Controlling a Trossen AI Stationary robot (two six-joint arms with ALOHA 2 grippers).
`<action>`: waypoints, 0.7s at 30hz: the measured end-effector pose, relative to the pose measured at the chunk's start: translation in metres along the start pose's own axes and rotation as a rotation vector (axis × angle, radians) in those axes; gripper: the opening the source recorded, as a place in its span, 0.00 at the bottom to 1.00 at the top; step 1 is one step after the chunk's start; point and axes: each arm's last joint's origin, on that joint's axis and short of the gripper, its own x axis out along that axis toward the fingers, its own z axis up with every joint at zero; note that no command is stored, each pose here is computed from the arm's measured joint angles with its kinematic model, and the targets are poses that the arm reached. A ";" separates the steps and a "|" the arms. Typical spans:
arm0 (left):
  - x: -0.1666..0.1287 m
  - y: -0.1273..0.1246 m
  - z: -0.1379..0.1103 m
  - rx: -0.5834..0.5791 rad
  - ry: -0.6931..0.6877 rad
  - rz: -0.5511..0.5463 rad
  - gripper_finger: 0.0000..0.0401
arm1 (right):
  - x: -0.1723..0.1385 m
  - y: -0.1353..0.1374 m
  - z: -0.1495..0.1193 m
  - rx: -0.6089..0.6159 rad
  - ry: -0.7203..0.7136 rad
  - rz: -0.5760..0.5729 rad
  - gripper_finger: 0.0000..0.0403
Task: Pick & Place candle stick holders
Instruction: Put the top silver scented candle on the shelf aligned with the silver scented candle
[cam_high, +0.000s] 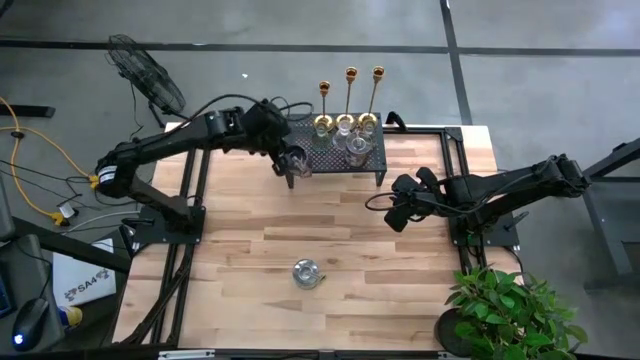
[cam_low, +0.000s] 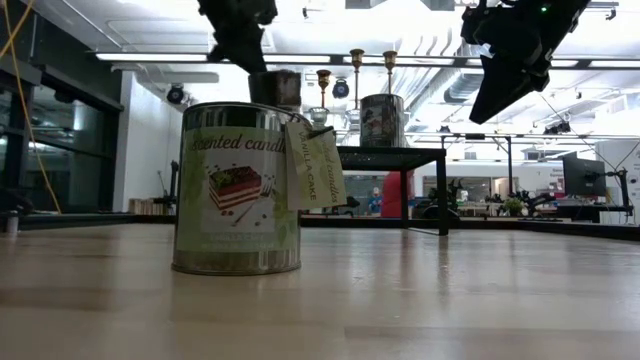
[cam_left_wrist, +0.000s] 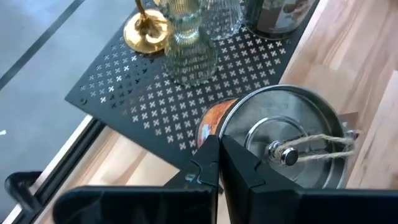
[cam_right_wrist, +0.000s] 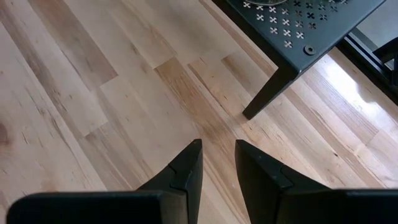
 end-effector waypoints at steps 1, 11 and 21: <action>0.004 0.002 0.002 -0.002 -0.002 -0.013 0.00 | 0.000 0.000 0.000 0.001 -0.001 0.001 0.22; 0.040 0.000 0.015 -0.014 -0.042 -0.060 0.00 | 0.000 0.000 0.000 0.000 -0.001 0.001 0.22; 0.056 -0.002 0.022 -0.027 -0.084 -0.047 0.00 | 0.000 0.000 0.000 0.000 -0.001 0.000 0.22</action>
